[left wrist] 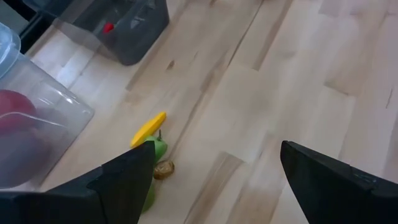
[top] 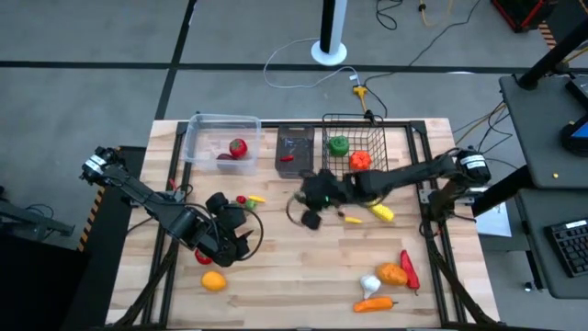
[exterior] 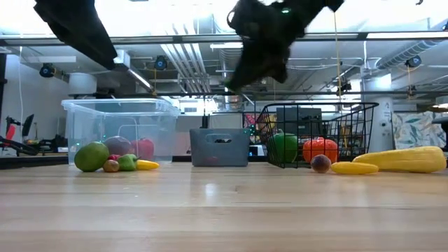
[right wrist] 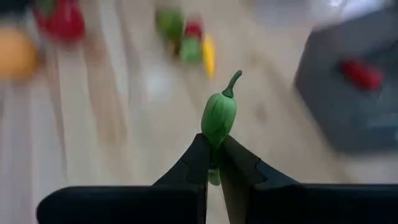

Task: Sort produce into baskets
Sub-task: Put the green chili pepper into the black bin, then put the green lime into the transparent bin

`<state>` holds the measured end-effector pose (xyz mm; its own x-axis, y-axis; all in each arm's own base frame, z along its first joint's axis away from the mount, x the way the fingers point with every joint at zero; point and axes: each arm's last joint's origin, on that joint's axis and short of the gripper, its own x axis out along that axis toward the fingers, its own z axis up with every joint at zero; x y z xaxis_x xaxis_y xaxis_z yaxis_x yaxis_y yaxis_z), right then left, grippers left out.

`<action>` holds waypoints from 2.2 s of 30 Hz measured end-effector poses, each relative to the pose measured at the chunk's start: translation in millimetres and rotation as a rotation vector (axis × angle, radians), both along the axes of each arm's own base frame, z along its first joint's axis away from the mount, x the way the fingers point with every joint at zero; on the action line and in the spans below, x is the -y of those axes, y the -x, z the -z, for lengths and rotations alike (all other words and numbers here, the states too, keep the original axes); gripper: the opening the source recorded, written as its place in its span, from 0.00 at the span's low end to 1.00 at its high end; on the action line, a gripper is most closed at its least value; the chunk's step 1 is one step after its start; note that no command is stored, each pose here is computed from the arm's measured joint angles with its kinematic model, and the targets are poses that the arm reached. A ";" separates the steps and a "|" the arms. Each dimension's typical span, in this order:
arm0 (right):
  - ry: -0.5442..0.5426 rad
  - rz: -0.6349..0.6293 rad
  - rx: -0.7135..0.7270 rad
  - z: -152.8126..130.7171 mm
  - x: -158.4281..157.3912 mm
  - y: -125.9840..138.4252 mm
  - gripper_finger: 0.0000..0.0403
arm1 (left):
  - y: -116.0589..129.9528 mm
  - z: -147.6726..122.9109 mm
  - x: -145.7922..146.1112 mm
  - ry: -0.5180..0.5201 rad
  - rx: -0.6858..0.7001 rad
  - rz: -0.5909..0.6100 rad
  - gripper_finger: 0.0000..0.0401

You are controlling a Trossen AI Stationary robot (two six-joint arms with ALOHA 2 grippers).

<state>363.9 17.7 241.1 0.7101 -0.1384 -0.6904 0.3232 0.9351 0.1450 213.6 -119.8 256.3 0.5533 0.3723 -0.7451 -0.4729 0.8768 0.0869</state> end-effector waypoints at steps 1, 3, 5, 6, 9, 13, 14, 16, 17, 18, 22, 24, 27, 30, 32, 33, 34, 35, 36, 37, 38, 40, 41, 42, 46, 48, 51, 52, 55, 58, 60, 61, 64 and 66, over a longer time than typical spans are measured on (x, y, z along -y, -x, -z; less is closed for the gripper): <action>0.005 0.022 0.040 -3.5 8.0 -3.1 0.04 | 1.0 0.0 0.1 -0.003 -0.006 -0.001 0.81; 0.017 0.074 0.116 -10.7 23.5 -8.2 0.04 | 2.1 -1.4 0.8 -0.001 -0.010 -0.004 0.81; 0.040 0.101 0.189 -18.9 38.7 -13.4 0.04 | 3.5 -2.1 1.1 -0.004 -0.017 -0.006 0.81; 0.051 0.115 0.214 -21.5 46.3 -16.0 0.04 | 4.2 -2.0 1.1 -0.006 -0.022 -0.006 0.81; 0.091 0.165 0.233 -23.4 69.9 -21.2 0.04 | 6.2 -2.1 1.2 -0.008 -0.033 -0.013 0.81; 0.152 0.237 0.222 -23.7 96.4 -24.7 0.04 | 9.6 -0.6 0.5 0.019 -0.074 -0.027 0.81; 0.157 0.248 0.228 -24.4 101.7 -25.2 0.04 | 10.5 -0.2 0.5 0.026 -0.084 -0.029 0.81; 0.161 0.269 0.222 -23.1 110.5 -26.0 0.04 | 12.0 0.2 0.8 0.032 -0.097 -0.031 0.81; 0.161 0.278 0.223 -22.8 114.4 -26.2 0.04 | 12.9 0.4 1.2 0.034 -0.103 -0.031 0.81; 0.161 0.285 0.216 -20.8 117.6 -26.0 0.04 | 13.9 0.7 1.3 0.036 -0.114 -0.030 0.81; 0.162 0.299 0.205 -16.2 123.7 -26.5 0.04 | 15.1 0.9 2.1 0.040 -0.121 -0.028 0.81; 0.162 0.301 0.202 -14.6 125.1 -27.0 0.05 | 15.1 0.9 2.1 0.040 -0.122 -0.028 0.81; 0.161 0.301 0.195 -13.0 125.3 -27.3 0.07 | 15.2 1.0 2.0 0.039 -0.123 -0.028 0.81; 0.161 0.303 0.200 -13.3 125.3 -27.5 0.11 | 15.3 1.1 2.0 0.031 -0.129 -0.018 0.81; 0.155 0.307 0.201 -13.2 125.3 -27.4 0.13 | 15.4 1.1 2.2 0.025 -0.133 -0.008 0.81; 0.154 0.308 0.201 -13.2 125.6 -27.3 0.14 | 15.5 1.1 2.3 0.024 -0.134 -0.005 0.81; 0.154 0.308 0.201 -13.2 125.7 -27.3 0.15 | 15.5 1.1 2.3 0.024 -0.135 -0.005 0.81; 0.155 0.308 0.202 -13.3 125.8 -27.4 0.16 | 15.5 1.1 2.3 0.023 -0.135 -0.004 0.81; 0.155 0.308 0.202 -13.3 125.8 -27.3 0.16 | 15.5 1.1 2.3 0.023 -0.135 -0.003 0.81; 0.154 0.309 0.202 -13.2 125.8 -27.3 0.17 | 15.5 1.1 2.3 0.023 -0.135 -0.003 0.81; 0.152 0.310 0.202 -13.2 125.7 -27.3 0.18 | 15.5 1.1 2.4 0.023 -0.135 -0.003 0.81; 0.148 0.315 0.203 -13.2 126.2 -27.2 0.19 | 15.5 1.1 2.5 0.024 -0.135 -0.003 0.81; 0.149 0.314 0.204 -13.2 126.2 -27.2 0.20 | 15.5 1.1 2.5 0.025 -0.136 -0.002 0.81; 0.152 0.313 0.202 -13.2 126.4 -27.2 0.20 | 15.6 1.2 2.5 0.027 -0.137 -0.002 0.81; 0.159 0.306 0.201 -13.8 125.9 -27.0 0.22 | 15.6 1.3 2.6 0.039 -0.131 -0.018 0.81; 0.161 0.299 0.207 -16.8 123.9 -26.2 0.23 | 15.8 1.4 2.8 0.056 -0.131 -0.029 0.81; 0.165 0.271 0.227 -26.5 115.8 -23.6 0.23 | 17.1 1.8 1.9 0.074 -0.127 -0.074 0.81; 0.167 0.261 0.230 -29.3 112.5 -22.8 0.23 | 18.2 2.1 1.2 0.079 -0.132 -0.093 0.81; 0.175 0.223 0.230 -38.2 100.6 -19.0 0.22 | 20.7 3.2 0.3 0.077 -0.146 -0.114 0.81; 0.175 0.187 0.235 -45.8 87.2 -15.9 0.21 | 23.2 10.5 3.4 0.024 -0.167 -0.030 0.81; 0.173 0.162 0.242 -50.9 77.3 -14.0 0.20 | 25.6 19.9 5.6 -0.030 -0.184 0.048 0.81; 0.172 0.150 0.241 -52.5 72.3 -13.1 0.20 | 27.5 25.3 5.7 -0.059 -0.194 0.077 0.81; 0.173 0.106 0.234 -56.4 57.6 -10.5 0.21 | 32.1 42.8 2.9 -0.118 -0.202 0.098 0.81; 0.179 0.077 0.236 -59.6 48.8 -8.8 0.22 | 35.0 53.3 0.3 -0.130 -0.208 0.097 0.81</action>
<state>372.7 -31.1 300.7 0.8306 -0.3025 -0.4675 0.3711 0.9267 0.0598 178.5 -120.1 203.0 0.4308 0.4251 -0.7961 -0.3470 0.8923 0.2887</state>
